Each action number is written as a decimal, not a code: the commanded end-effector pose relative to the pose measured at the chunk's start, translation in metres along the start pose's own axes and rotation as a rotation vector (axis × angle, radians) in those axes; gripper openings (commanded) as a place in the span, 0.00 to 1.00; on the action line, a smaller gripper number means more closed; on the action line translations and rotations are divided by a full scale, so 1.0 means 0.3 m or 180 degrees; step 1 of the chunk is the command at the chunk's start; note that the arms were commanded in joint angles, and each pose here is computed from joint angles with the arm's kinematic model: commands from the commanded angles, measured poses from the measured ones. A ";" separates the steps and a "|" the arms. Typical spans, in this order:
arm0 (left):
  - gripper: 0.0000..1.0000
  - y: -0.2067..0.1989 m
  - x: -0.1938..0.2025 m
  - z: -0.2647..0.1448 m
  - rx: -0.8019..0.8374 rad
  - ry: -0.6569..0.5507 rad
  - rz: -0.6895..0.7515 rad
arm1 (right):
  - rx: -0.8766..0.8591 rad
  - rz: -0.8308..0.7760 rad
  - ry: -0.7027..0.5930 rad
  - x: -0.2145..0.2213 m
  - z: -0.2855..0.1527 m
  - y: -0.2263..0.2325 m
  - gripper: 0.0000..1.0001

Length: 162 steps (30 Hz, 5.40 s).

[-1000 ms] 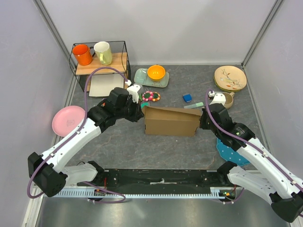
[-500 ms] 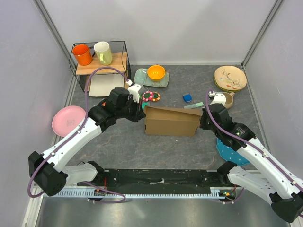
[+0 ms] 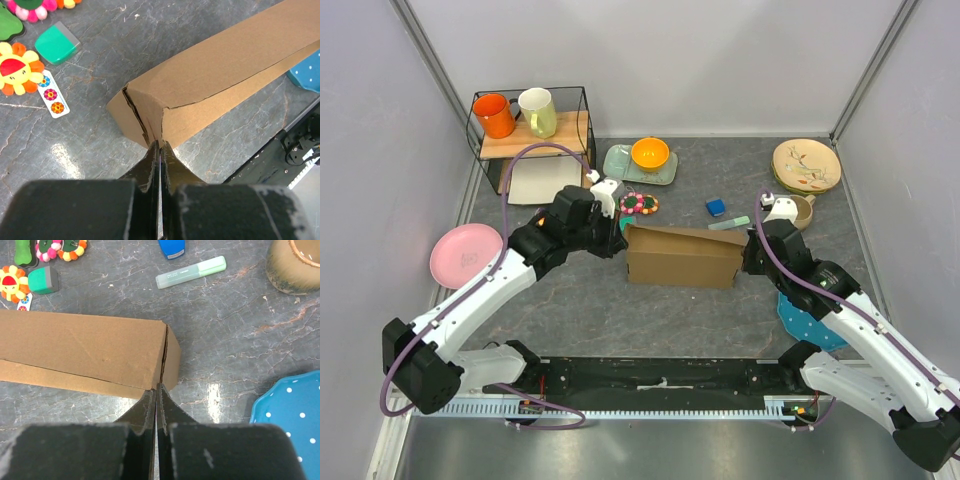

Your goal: Fold the paper box

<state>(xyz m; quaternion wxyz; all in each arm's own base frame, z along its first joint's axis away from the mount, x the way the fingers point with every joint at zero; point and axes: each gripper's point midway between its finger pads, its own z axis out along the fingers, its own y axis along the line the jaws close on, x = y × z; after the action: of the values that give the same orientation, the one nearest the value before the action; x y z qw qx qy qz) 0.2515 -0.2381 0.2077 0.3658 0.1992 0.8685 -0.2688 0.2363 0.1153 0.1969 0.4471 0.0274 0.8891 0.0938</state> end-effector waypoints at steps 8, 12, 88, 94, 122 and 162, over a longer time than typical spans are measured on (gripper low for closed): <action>0.02 0.079 0.087 0.040 -0.0266 0.0196 0.0184 | -0.0002 -0.0079 0.0217 0.059 -0.007 -0.010 0.02; 0.10 0.083 0.065 0.017 -0.0319 0.0130 0.0214 | 0.0002 -0.0085 0.0215 0.058 -0.005 -0.010 0.02; 0.02 0.127 0.000 -0.053 -0.0627 -0.0130 0.0381 | 0.0011 -0.0085 0.0210 0.064 -0.011 -0.018 0.02; 0.16 0.148 -0.006 -0.067 -0.0750 -0.0120 0.0437 | -0.0004 -0.0083 0.0213 0.063 -0.013 -0.015 0.02; 0.58 0.015 -0.069 -0.064 -0.0039 -0.0562 0.0545 | -0.0011 -0.0086 0.0211 0.058 -0.012 -0.011 0.03; 0.02 0.090 -0.052 -0.012 -0.0365 -0.0606 0.0618 | 0.0007 -0.0096 0.0233 0.061 -0.005 -0.011 0.02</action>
<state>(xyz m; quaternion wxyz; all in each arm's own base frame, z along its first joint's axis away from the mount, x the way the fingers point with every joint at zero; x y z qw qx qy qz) 0.2716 -0.2212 0.2096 0.4623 0.2283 0.8301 -0.2123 0.2322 0.1233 0.1972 0.4404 0.0155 0.8905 0.1134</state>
